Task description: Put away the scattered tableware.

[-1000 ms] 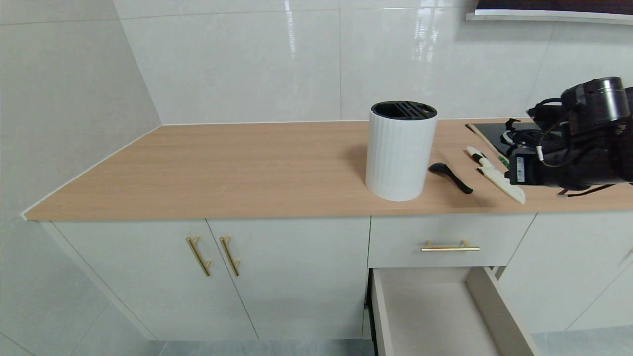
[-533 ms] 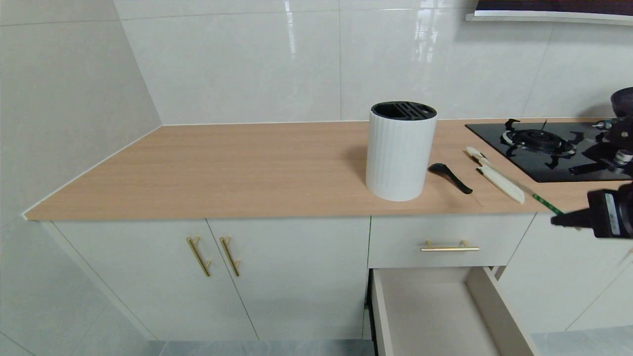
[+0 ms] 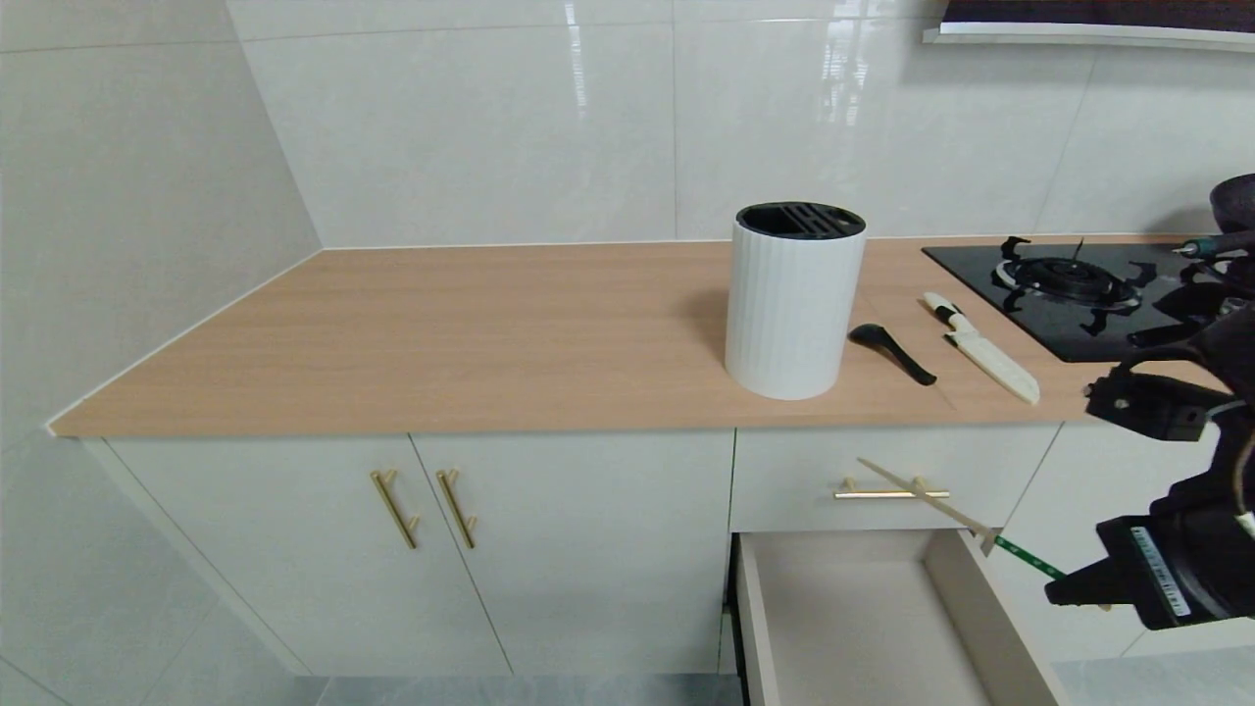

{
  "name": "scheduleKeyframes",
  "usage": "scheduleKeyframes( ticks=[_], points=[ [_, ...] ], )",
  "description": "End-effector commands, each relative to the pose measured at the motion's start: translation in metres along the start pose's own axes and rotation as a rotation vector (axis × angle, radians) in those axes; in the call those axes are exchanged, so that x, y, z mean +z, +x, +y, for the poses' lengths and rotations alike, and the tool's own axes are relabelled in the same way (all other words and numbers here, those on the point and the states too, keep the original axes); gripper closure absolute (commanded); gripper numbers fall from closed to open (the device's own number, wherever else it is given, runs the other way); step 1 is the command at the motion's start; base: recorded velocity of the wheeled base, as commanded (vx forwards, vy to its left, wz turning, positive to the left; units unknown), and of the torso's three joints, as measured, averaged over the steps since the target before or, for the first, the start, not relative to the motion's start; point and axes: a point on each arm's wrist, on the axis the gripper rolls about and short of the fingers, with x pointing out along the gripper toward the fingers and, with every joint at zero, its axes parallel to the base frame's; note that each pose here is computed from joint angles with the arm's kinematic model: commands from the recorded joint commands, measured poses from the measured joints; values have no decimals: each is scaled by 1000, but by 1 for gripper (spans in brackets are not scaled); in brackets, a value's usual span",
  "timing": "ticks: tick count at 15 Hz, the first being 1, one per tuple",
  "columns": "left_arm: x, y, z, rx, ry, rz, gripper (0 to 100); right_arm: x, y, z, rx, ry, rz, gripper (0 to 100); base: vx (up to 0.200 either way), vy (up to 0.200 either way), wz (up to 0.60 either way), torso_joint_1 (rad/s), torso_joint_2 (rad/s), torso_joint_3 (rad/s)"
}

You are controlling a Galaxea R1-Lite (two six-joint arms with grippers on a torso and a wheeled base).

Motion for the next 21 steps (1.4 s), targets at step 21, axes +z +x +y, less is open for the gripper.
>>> scheduleKeyframes(
  ticks=[21],
  points=[
    [0, 0, 0, 1, 0, 1, 0, 1, 57, 13, -104, -45, 174, 100, 0, 0, 0, -121, 289, 166]
  ],
)
